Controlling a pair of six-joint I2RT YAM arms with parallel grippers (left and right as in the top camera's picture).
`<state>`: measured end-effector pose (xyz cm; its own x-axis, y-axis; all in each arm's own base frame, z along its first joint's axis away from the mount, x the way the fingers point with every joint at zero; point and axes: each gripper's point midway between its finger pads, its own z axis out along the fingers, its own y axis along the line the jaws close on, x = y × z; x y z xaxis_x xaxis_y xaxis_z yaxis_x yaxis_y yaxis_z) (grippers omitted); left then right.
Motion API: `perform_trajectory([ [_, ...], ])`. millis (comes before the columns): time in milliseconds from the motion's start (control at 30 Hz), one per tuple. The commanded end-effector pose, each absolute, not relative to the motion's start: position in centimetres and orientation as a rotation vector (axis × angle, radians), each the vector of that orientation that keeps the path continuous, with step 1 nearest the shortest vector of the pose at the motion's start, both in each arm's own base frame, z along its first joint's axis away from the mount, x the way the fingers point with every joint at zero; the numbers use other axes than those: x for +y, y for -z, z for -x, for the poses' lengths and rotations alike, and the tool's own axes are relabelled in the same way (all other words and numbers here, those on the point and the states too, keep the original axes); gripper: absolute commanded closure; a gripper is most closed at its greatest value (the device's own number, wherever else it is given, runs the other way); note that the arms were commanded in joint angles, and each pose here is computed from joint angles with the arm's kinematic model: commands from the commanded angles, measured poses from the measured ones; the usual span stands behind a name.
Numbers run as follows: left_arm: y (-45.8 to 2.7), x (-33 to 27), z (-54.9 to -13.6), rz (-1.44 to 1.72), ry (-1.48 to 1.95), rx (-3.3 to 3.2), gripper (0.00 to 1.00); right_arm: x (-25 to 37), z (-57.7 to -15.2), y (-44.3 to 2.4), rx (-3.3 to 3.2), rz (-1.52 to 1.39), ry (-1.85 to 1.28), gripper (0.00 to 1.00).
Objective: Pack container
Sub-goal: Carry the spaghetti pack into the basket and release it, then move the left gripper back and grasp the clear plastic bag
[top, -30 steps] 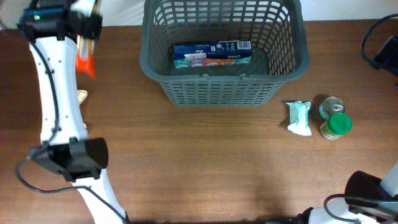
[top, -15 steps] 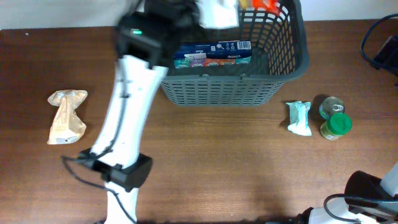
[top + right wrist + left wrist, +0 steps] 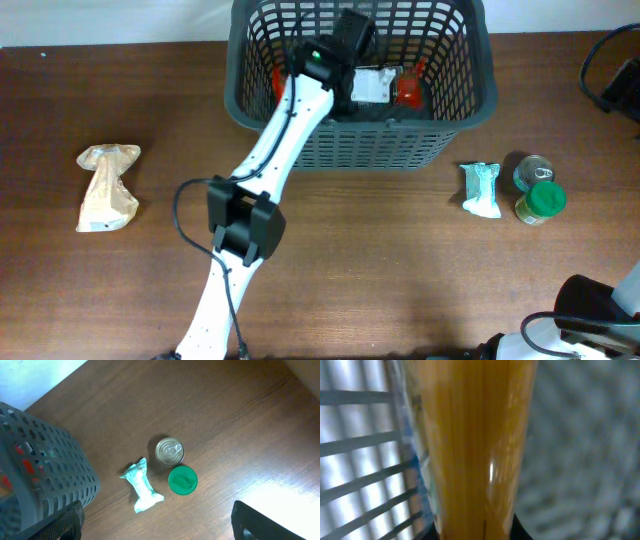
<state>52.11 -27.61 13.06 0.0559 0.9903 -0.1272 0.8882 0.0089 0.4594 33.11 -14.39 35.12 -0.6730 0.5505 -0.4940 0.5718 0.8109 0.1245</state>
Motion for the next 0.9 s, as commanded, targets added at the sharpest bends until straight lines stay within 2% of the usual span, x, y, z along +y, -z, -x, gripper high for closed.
perform_trajectory([
  [0, -17.0, -28.7, -52.4, -1.755, -0.28, 1.886, 0.98, -14.4, -33.0, -35.2, 2.463, -0.844, 0.042, 0.12],
  [100, -14.9, -28.9, -51.7, -1.764, -0.208, 1.947, 0.99, -14.4, -33.0, -35.2, 2.463, -0.844, 0.042, 0.12],
  [333, -14.8, -29.1, -52.1, -1.746, -0.216, 1.944, 0.98, -14.4, -33.1, -35.2, 2.46, -0.841, 0.037, 0.11],
  [367, -14.8, -29.1, -52.1, -1.737, -0.21, 1.953, 0.95, -14.4, -33.1, -35.2, 2.46, -0.841, 0.037, 0.12],
  [400, -14.8, -29.1, -52.1, -1.72, -0.204, 1.966, 0.7, -14.4, -33.1, -35.2, 2.46, -0.841, 0.037, 0.12],
  [433, -14.8, -29.1, -52.1, -1.697, -0.198, 1.984, 0.29, -14.4, -33.1, -35.2, 2.46, -0.841, 0.038, 0.11],
  [467, -14.8, -29.1, -52.1, -1.677, -0.194, 2.0, 0.0, -14.4, -33.1, -35.2, 2.46, -0.841, 0.038, 0.12],
  [567, -16.3, -29.1, -52.0, -1.609, -0.178, 2.019, 0.01, -14.4, -33.1, -35.2, 2.461, -0.841, 0.038, 0.12],
  [633, -18.9, -29.0, -51.9, -1.538, -0.171, 2.009, 0.01, -14.4, -33.1, -35.2, 2.461, -0.841, 0.038, 0.11],
  [767, -27.8, -27.5, -50.7, -1.398, -0.183, 1.914, 0.01, -14.4, -33.1, -35.2, 2.461, -0.841, 0.038, 0.11],
  [867, -35.7, -23.7, -49.1, -1.223, -0.2, 1.86, 0.01, -14.4, -33.1, -35.2, 2.462, -0.842, 0.038, 0.11],
])
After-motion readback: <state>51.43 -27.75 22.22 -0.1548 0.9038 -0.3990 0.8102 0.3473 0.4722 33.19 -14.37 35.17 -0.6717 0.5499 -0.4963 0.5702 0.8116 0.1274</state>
